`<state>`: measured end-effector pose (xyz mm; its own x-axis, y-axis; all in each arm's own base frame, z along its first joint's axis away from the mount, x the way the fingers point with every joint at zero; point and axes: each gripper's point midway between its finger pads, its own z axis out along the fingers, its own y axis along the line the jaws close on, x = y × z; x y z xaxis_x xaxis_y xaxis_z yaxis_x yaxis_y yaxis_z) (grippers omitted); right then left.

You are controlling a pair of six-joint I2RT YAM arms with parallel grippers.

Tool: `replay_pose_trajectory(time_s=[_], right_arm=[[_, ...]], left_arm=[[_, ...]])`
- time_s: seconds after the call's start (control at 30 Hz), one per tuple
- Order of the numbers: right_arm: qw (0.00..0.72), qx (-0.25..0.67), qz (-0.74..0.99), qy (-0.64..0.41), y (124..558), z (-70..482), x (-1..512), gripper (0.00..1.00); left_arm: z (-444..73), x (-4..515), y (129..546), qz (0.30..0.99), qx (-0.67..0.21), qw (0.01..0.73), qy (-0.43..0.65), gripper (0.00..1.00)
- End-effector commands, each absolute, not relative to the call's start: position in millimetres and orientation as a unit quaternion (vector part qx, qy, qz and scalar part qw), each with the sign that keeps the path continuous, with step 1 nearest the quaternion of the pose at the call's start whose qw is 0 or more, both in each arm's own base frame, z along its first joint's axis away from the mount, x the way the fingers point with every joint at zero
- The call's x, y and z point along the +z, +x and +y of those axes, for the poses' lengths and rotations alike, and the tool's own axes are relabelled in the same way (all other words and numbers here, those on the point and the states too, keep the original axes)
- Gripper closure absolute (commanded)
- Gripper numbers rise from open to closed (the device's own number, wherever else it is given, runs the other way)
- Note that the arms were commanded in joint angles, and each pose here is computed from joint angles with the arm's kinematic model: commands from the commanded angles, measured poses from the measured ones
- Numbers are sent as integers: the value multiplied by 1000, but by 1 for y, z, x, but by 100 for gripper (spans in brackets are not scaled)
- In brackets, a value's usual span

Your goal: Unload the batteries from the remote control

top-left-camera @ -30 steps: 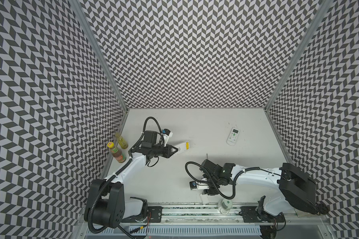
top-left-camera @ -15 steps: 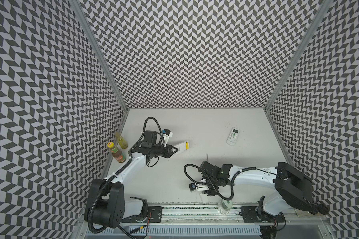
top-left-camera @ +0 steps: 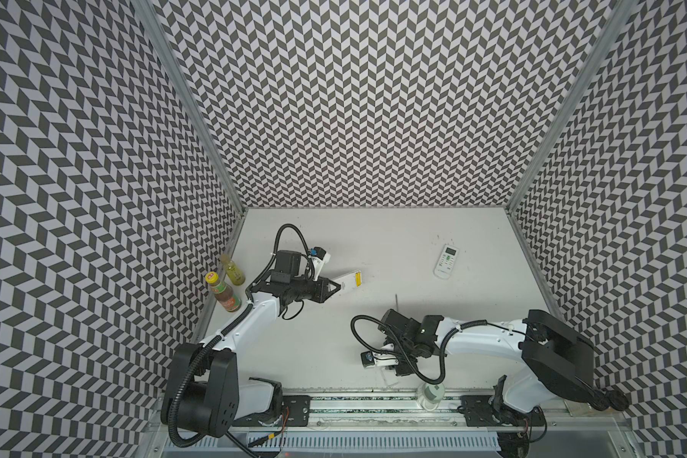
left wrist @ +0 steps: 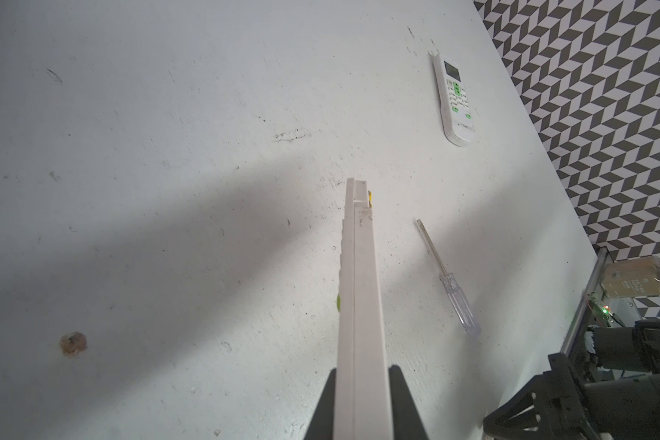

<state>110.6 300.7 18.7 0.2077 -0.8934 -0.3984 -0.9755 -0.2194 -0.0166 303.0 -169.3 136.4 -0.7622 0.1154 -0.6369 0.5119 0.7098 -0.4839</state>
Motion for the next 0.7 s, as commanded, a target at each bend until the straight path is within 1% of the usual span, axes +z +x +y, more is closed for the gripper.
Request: replay_pose_trajectory(time_s=[0.0,0.07,0.13,0.17,0.27,0.37,0.47,0.53,0.67], right_arm=[[135,147,605,-771,112,305,13,85],[136,146,606,-770,113,306,13,90],[136,147,605,-771,113,306,14,98],[138,147,604,-771,113,307,16,100],[157,143,604,-768,118,310,26,100],[198,143,627,-740,134,315,46,100],[251,158,670,-681,163,321,78,100],[294,162,705,-625,190,319,103,100],[378,124,768,-502,250,294,141,100]], left_arm=[[-173,159,308,860,-338,327,197,100],[-173,160,308,860,-339,327,197,100],[-173,160,308,860,-339,327,197,100],[-173,160,309,860,-339,328,197,100],[-173,160,308,860,-338,328,197,100],[-173,160,308,860,-338,328,198,100],[-173,160,308,860,-339,328,196,100],[-175,160,307,859,-342,327,195,100],[-184,158,302,856,-363,314,194,100]])
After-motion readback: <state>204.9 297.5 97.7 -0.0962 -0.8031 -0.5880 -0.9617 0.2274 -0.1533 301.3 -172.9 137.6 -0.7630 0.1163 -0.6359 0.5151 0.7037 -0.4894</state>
